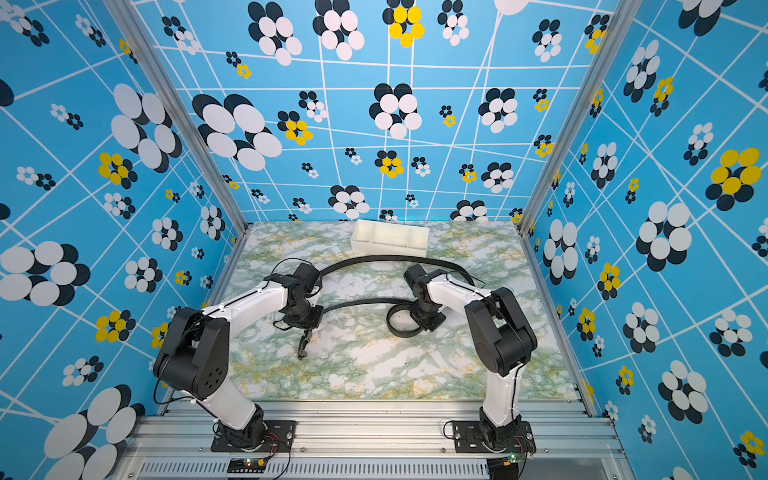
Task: Place the belts into the storage roll
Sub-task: Roll the belt at the center of the board.
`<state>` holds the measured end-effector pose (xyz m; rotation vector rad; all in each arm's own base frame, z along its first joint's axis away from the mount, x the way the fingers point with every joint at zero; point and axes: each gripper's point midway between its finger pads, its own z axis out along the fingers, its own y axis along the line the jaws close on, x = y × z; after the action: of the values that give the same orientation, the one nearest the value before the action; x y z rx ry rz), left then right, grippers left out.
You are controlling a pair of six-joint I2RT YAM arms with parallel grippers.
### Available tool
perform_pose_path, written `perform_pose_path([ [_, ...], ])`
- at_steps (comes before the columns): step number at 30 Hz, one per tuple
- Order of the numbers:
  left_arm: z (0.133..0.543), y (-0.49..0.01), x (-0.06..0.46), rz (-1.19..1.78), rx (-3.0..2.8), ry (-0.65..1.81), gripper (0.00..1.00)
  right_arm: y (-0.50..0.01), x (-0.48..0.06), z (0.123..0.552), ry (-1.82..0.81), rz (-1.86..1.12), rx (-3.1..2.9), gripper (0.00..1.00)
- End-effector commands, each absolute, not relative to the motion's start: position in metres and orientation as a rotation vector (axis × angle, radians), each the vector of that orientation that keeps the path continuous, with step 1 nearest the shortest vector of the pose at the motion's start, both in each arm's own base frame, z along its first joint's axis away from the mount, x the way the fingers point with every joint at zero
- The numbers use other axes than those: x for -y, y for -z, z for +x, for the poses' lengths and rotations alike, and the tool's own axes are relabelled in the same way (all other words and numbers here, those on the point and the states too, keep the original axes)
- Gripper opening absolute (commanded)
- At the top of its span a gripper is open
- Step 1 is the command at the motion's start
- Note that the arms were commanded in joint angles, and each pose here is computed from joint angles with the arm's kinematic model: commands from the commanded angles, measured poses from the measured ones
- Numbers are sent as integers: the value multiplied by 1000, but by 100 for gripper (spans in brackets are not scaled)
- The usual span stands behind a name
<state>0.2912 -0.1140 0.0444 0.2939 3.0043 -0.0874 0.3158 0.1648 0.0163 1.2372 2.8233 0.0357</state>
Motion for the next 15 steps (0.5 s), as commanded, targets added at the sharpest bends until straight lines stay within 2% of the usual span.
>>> perform_pose_path([
  [1,274,-44,119,259,-3024,43,13,5,-169,322,47,1376,-2768,19],
  [9,249,-35,139,291,-3046,27,13,8,-199,352,12,1337,-2802,18],
  [15,244,-40,121,236,-3046,-7,13,9,-178,342,139,1170,-2910,23],
])
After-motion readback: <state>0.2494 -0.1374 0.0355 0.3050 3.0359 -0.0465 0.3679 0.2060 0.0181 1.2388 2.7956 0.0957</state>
